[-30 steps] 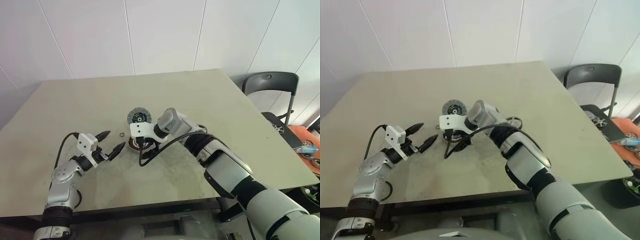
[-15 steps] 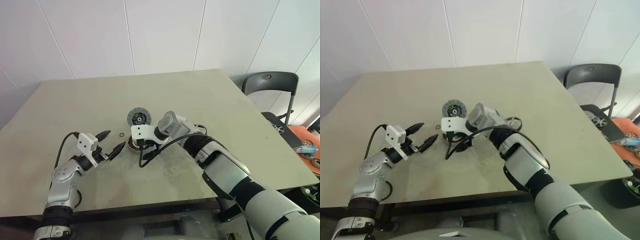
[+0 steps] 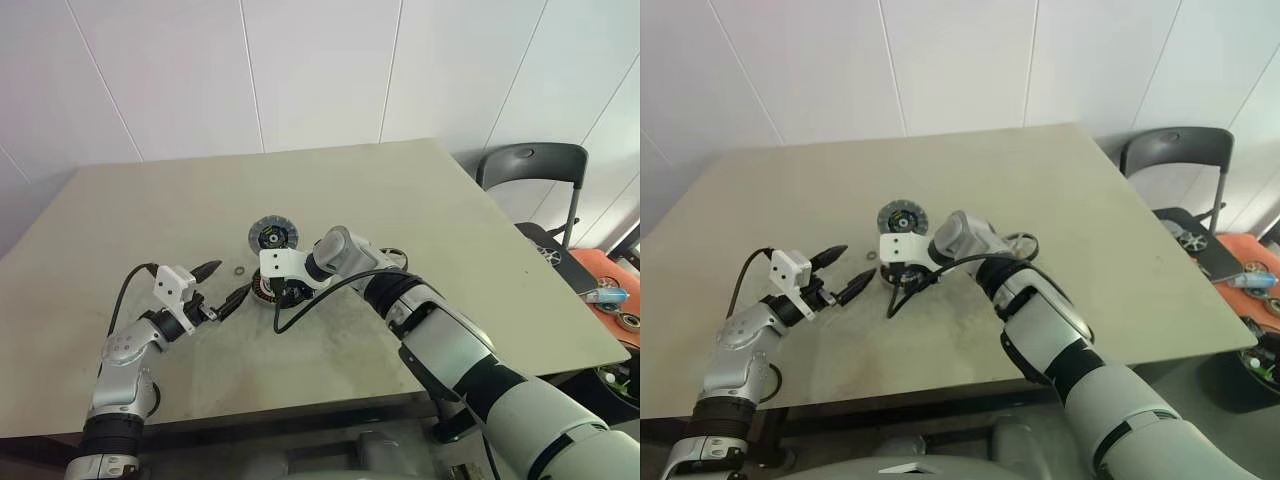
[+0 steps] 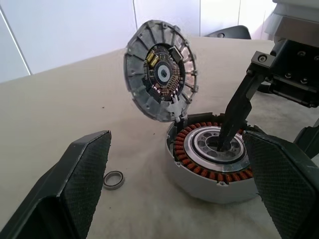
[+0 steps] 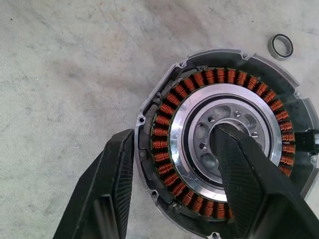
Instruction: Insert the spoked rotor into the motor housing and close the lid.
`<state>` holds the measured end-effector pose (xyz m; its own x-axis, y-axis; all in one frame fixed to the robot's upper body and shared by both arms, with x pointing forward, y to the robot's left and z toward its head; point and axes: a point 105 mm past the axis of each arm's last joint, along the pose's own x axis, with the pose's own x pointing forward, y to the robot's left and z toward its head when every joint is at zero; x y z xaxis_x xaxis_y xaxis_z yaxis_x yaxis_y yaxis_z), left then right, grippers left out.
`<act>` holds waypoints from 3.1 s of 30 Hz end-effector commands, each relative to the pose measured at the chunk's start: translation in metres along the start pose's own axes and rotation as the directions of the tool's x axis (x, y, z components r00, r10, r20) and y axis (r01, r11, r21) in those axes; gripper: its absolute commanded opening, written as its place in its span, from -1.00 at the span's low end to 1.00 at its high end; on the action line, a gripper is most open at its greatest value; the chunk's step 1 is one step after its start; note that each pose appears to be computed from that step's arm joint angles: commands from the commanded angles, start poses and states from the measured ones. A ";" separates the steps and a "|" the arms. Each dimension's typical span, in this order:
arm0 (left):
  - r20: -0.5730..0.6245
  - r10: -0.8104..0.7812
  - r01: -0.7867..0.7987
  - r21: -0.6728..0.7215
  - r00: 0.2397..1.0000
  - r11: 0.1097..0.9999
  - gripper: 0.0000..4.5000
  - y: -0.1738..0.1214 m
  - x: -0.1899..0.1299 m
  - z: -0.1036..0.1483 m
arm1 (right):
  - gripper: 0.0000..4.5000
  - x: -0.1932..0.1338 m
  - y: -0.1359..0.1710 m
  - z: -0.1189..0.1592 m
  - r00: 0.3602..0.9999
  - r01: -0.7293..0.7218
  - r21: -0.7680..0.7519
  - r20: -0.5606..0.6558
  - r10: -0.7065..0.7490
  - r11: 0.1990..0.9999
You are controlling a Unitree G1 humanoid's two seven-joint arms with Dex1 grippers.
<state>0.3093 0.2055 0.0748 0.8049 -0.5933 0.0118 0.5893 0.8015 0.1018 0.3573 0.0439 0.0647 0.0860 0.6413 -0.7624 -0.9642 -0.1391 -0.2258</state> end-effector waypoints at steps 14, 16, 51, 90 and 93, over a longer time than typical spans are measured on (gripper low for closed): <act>0.026 -0.003 0.002 0.042 1.000 0.999 1.00 0.003 0.001 0.018 | -0.05 -0.044 0.031 -0.001 0.973 -0.225 -0.083 0.028 0.228 0.971; 0.027 -0.003 0.001 0.040 1.000 0.999 1.00 0.003 0.001 0.017 | -0.05 -0.042 0.036 -0.013 0.973 -0.232 -0.063 -0.005 0.232 0.971; -0.072 0.206 -0.198 0.100 0.976 0.975 1.00 0.038 0.023 0.003 | 0.98 -0.136 -0.009 0.052 0.677 -0.129 0.338 0.717 -0.167 0.932; -0.208 0.287 -0.310 -0.089 0.935 0.946 1.00 0.031 0.071 -0.029 | 0.98 -0.118 -0.005 0.039 0.723 -0.096 0.383 0.661 -0.200 0.919; -0.233 0.297 -0.324 -0.086 0.926 0.942 1.00 0.034 0.072 -0.033 | 0.98 -0.118 -0.005 0.037 0.725 -0.088 0.389 0.657 -0.209 0.917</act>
<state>0.3833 0.1910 0.0354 0.9299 -0.3031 -0.2082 0.3047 0.9521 -0.0249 0.3444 -0.0054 0.1640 0.1032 0.9854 -0.1358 -0.9815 0.1230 0.1470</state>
